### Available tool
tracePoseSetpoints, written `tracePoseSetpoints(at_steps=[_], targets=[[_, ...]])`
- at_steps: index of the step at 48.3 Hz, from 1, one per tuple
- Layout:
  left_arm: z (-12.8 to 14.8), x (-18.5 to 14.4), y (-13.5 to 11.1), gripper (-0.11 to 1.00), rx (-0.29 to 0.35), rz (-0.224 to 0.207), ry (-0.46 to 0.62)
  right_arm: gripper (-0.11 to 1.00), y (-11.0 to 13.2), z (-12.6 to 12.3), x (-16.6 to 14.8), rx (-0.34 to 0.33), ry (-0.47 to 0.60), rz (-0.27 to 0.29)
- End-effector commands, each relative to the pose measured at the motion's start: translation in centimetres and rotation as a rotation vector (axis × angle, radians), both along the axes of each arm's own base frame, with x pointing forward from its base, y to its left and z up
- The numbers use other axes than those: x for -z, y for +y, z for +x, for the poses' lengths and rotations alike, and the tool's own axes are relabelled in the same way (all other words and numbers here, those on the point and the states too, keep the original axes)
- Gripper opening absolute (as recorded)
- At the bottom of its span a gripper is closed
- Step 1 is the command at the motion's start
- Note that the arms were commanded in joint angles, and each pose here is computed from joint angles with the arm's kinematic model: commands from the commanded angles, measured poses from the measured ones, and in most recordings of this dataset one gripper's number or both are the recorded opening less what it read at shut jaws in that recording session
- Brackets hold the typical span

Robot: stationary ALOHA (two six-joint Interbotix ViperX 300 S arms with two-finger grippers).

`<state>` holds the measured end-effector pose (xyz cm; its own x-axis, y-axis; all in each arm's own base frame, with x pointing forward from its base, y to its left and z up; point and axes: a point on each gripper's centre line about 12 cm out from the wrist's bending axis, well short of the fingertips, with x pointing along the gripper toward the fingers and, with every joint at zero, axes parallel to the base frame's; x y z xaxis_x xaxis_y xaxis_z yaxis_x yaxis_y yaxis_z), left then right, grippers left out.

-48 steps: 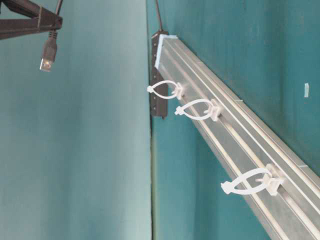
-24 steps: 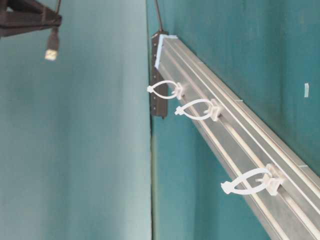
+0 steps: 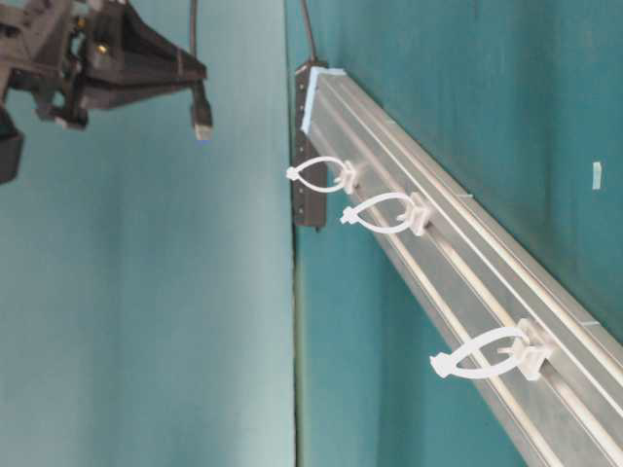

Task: Pass the USB cable through three rings with both arms.
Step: 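Insert the plug through the first white loop with the right gripper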

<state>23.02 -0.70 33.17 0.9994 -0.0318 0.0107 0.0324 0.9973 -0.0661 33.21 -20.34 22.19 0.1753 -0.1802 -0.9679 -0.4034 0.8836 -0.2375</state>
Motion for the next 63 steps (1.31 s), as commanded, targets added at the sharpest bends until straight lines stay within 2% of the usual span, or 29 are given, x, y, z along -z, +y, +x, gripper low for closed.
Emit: tracePoseSetpoints(at_steps=[1,11,18,31,44,49,56,63], targets=[[0.1,-1.1,0.0,0.14,0.002,-0.001,-0.028,0.07,-0.2,0.6,0.8,-0.057,0.015,-0.019],[0.1,-1.0,0.0,0.14,0.002,-0.001,-0.025,0.07,0.2,1.3,2.3,-0.214,0.060,-0.031],[0.1,-0.7,0.0,0.14,0.001,0.001,-0.003,0.07,0.1,1.4,3.5,-0.271,0.073,-0.036],[0.1,-0.5,-0.1,0.14,0.004,0.002,0.012,0.07,0.2,1.6,5.9,-0.287,0.059,-0.043],[0.1,-0.6,-0.5,0.14,0.021,0.000,0.011,0.07,0.2,2.0,6.2,-0.309,0.017,-0.062],[0.1,-0.8,-0.6,0.14,0.026,-0.001,0.005,0.07,0.3,2.2,6.3,-0.331,-0.007,-0.037],[0.1,-0.9,-0.6,0.14,0.026,-0.001,0.002,0.07,0.3,2.2,6.2,-0.320,-0.061,0.030],[0.1,-1.1,-0.6,0.14,0.026,-0.009,-0.001,0.07,-0.4,1.8,6.2,-0.319,-0.056,0.038]])
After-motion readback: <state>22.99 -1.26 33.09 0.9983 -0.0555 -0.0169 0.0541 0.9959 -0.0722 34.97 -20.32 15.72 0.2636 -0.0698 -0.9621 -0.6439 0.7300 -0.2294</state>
